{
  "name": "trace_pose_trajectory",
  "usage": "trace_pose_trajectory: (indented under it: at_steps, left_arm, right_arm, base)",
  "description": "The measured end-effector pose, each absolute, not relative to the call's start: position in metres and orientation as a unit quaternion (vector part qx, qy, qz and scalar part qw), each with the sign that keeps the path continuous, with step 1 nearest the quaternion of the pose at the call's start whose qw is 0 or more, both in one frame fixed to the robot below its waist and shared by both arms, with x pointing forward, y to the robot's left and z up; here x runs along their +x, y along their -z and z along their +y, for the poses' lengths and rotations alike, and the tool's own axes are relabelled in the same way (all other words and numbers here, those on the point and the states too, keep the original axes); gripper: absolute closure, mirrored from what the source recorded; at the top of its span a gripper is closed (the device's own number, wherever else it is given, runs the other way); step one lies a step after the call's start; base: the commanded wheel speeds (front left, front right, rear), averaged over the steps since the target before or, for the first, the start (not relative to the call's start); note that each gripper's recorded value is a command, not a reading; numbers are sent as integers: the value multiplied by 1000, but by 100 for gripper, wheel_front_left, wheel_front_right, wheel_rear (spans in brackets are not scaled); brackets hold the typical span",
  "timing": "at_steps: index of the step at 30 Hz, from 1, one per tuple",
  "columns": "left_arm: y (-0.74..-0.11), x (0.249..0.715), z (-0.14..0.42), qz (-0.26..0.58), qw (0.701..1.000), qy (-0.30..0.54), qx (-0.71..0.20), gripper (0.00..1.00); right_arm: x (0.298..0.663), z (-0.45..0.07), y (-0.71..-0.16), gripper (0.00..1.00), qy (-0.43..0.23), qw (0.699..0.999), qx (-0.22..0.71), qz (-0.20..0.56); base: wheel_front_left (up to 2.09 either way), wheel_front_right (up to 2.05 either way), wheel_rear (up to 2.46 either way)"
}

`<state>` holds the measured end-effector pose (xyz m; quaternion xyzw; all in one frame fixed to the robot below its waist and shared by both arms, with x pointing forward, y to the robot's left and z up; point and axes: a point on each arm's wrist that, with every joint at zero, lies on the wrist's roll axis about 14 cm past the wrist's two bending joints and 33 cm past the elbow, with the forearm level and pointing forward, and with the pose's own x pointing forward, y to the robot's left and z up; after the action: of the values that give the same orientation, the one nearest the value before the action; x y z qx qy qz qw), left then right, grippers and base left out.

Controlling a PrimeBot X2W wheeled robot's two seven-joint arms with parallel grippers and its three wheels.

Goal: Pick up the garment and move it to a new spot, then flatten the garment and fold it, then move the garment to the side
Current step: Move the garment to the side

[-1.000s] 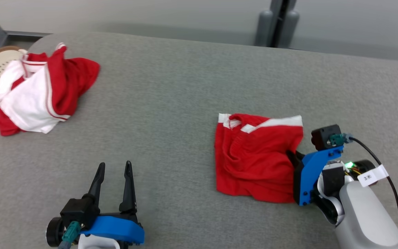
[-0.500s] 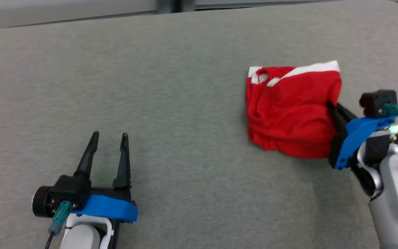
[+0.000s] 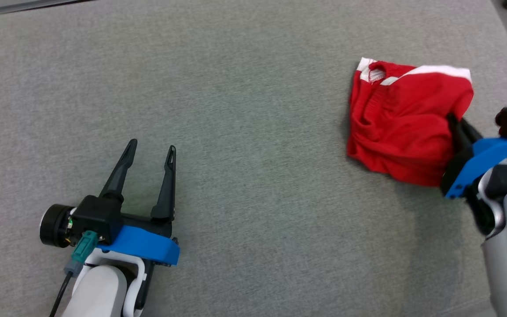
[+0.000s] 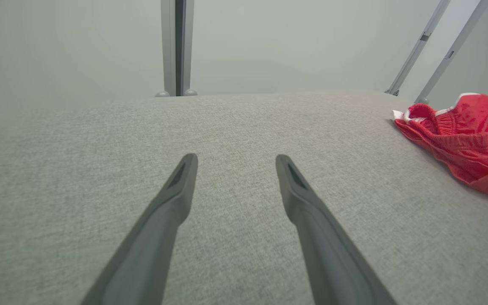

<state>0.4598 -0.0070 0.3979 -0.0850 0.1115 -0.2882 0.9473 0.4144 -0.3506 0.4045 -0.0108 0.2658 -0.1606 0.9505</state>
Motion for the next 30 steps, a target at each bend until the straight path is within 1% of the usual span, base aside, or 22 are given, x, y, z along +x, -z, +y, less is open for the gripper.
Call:
trace_pose_trajectory:
  at_steps: [5,8,12,17,18,19,20,21,22,30]
  left_arm:
    - [-398,463,10,112,953,270,-76,0]
    - [-396,462,23,114,957,256,-70,0]
    - [-394,459,38,119,962,236,-68,0]
    - [-391,455,52,124,966,214,-69,0]
    - [-390,455,54,126,967,211,-69,0]
    - [-389,454,56,127,968,207,-69,0]
    - [-387,454,58,129,968,205,-70,0]
    - [-387,454,59,130,968,203,-70,0]
    - [-386,453,60,129,968,201,-71,0]
    - [-388,450,57,127,968,202,-75,0]
  right_arm:
    - [447,-363,-416,100,155,953,-38,258]
    - [467,-376,-425,100,153,951,-71,257]
    - [493,-394,-443,100,168,953,-85,236]
    - [505,-410,-440,99,180,944,-114,253]
    - [508,-410,-440,80,178,943,-119,253]
    - [512,-410,-440,80,177,944,-123,251]
    - [514,-410,-439,60,176,943,-128,252]
    - [515,-410,-439,8,177,943,-131,251]
    - [516,-410,-439,0,177,942,-133,251]
    - [516,-402,-437,0,174,945,-134,243]
  base:
    - [0,0,0]
    - [0,0,0]
    - [0,0,0]
    - [0,0,0]
    - [0,0,0]
    - [0,0,0]
    - [0,0,0]
    - [0,0,0]
    - [0,0,0]
    - [0,0,0]
